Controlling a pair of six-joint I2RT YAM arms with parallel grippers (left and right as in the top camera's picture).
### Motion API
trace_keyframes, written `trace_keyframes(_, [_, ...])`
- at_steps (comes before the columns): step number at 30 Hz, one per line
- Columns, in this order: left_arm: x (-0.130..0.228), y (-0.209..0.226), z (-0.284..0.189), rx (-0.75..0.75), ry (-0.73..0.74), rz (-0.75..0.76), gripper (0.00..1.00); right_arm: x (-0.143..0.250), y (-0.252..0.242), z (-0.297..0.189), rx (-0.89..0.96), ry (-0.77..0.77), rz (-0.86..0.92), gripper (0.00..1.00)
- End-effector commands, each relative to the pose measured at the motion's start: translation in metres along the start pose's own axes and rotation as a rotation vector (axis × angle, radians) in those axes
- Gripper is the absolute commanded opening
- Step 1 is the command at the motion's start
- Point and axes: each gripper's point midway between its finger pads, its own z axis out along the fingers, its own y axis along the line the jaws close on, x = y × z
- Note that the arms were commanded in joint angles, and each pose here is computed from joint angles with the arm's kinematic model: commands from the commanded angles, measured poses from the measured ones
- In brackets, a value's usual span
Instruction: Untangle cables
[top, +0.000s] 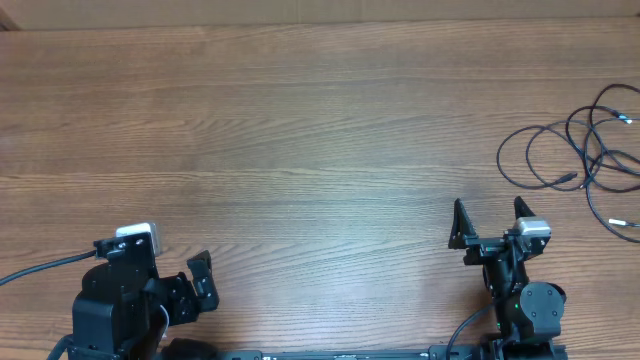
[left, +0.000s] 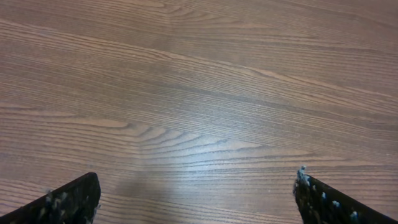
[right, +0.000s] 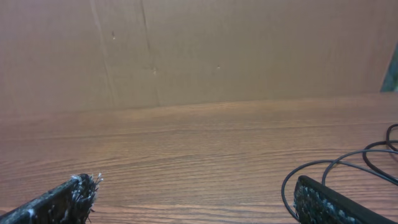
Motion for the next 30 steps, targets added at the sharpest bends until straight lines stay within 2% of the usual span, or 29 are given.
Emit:
trace_keyframes(1, [-0.001, 0.002, -0.001, -0.01, -0.012, -0.001, 0.99, 0.002, -0.001, 0.0, 0.001, -0.004, -0.005, 1.0])
trace_keyframes(21, [0.0, 0.005, -0.002, -0.02, -0.012, 0.007, 1.0, 0.002, -0.001, 0.0, 0.001, -0.004, -0.005, 1.0])
trace_keyframes(26, [-0.015, 0.011, 0.006, -0.037, -0.121, -0.02, 1.0, 0.002, -0.001, 0.0, 0.001, -0.004, -0.005, 1.0])
trace_keyframes(30, [-0.015, 0.005, 0.029, 0.026, -0.217, 0.012, 1.0, 0.002, -0.001, 0.0, 0.001, -0.004, -0.005, 1.0])
